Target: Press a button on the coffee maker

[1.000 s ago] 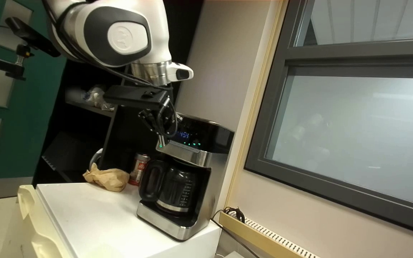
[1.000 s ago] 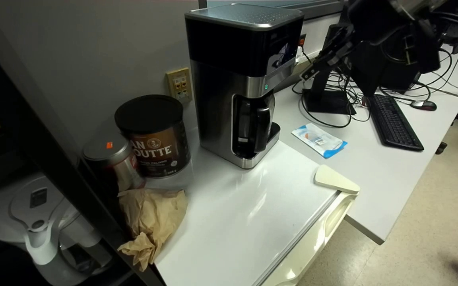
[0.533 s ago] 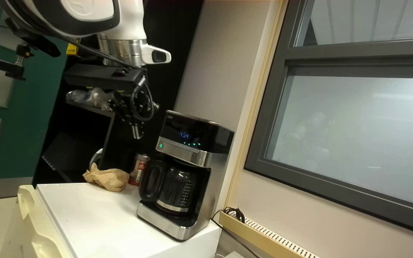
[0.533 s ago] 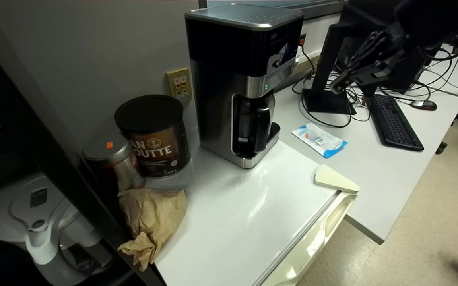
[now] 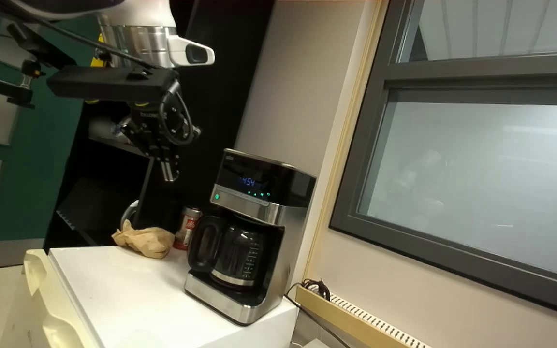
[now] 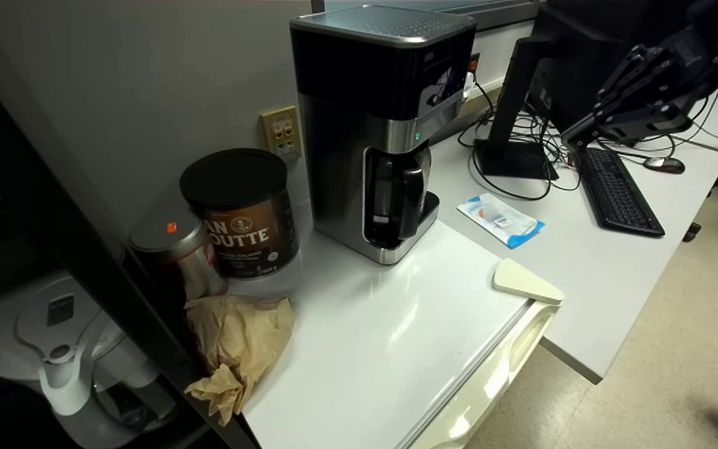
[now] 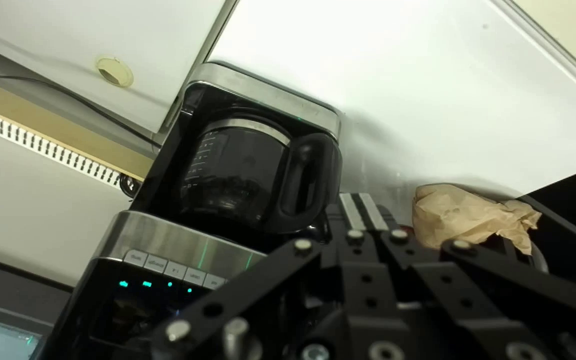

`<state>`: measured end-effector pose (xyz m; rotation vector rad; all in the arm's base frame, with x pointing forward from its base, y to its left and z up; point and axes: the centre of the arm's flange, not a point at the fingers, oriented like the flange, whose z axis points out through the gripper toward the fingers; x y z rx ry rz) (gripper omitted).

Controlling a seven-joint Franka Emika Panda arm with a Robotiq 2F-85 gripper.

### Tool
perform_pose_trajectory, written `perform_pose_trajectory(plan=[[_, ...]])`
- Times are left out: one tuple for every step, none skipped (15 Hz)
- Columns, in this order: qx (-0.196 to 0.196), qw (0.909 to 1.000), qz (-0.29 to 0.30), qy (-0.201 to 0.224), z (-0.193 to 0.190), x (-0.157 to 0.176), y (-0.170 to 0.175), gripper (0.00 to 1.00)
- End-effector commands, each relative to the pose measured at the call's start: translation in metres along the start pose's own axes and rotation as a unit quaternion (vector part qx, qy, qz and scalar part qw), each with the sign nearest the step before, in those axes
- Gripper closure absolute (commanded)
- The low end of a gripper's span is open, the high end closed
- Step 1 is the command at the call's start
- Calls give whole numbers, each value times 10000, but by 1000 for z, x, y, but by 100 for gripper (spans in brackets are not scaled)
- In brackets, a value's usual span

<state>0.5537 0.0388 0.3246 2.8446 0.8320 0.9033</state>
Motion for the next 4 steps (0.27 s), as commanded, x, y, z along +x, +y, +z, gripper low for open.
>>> perform_pose_trajectory(plan=[[-163,9995,-233,155,-25,-16,2,100],[-198,9993,-273,174,-26,-17,2,100],[-209,9991,-306,183,-27,-18,2,100],[-223,9990,-327,185,-28,-19,2,100]])
